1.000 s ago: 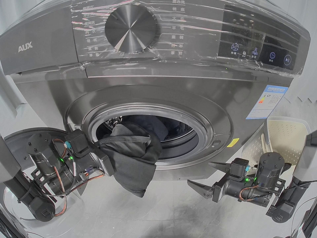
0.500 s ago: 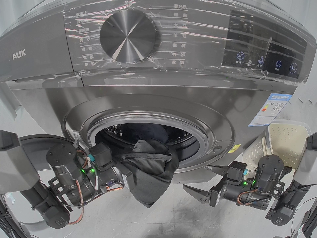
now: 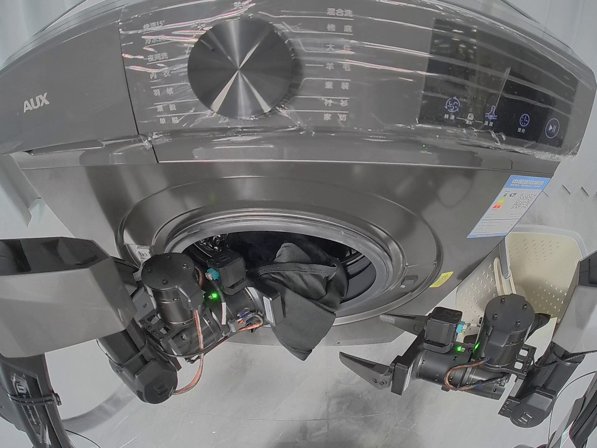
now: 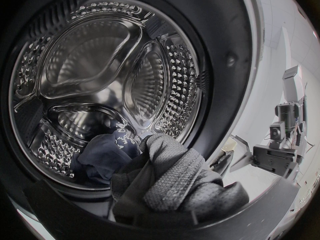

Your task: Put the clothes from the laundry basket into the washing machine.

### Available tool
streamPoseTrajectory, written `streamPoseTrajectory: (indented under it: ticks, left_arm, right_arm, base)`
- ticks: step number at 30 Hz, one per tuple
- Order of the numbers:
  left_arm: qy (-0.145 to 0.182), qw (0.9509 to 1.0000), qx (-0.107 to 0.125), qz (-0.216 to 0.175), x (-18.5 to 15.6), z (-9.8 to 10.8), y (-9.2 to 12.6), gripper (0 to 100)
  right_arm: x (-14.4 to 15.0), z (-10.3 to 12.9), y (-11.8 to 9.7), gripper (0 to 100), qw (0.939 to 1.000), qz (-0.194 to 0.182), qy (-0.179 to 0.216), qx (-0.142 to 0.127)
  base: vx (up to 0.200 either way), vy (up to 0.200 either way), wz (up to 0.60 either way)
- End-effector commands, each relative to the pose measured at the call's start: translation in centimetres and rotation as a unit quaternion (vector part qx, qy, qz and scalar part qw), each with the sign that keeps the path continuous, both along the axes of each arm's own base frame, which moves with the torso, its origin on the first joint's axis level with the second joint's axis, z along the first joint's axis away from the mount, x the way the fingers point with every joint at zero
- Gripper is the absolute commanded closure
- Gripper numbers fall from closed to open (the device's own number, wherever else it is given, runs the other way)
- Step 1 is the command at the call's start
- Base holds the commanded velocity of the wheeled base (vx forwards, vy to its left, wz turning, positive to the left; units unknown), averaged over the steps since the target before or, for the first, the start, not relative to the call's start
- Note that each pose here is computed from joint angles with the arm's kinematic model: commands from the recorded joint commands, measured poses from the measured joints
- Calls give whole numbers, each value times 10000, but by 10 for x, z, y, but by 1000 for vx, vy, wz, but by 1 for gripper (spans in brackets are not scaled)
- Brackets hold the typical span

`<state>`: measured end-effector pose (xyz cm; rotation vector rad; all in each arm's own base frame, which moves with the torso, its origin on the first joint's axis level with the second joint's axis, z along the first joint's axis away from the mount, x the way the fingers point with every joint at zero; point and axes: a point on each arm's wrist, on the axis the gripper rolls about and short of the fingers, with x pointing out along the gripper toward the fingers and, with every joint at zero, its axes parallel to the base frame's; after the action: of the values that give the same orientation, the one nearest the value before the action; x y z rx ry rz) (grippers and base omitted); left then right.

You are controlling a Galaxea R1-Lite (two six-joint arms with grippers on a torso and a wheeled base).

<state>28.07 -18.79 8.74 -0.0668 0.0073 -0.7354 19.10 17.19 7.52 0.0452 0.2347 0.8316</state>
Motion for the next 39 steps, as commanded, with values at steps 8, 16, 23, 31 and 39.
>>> streamPoseTrajectory:
  ticks: [8,16,23,31,39]
  left_arm:
    - [-271,9988,-223,352,55,-21,-24,100]
    - [-378,9979,-297,428,74,-32,-32,100]
    - [-765,9918,-575,845,108,-26,-39,100]
    - [-1050,9777,-1052,1480,147,-10,-43,100]
    - [-972,9761,-1148,1567,148,-8,-41,100]
  right_arm:
    - [0,-1,1,0,10000,27,8,-5]
    - [0,-1,2,0,10000,27,13,-10]
    - [0,-2,2,0,10000,27,19,-15]
    - [0,-3,2,0,10000,34,37,-29]
    - [0,-3,2,0,10000,34,49,-39]
  base:
    - [0,0,0]
    - [0,0,0]
    - [0,0,0]
    - [0,0,0]
    - [0,0,0]
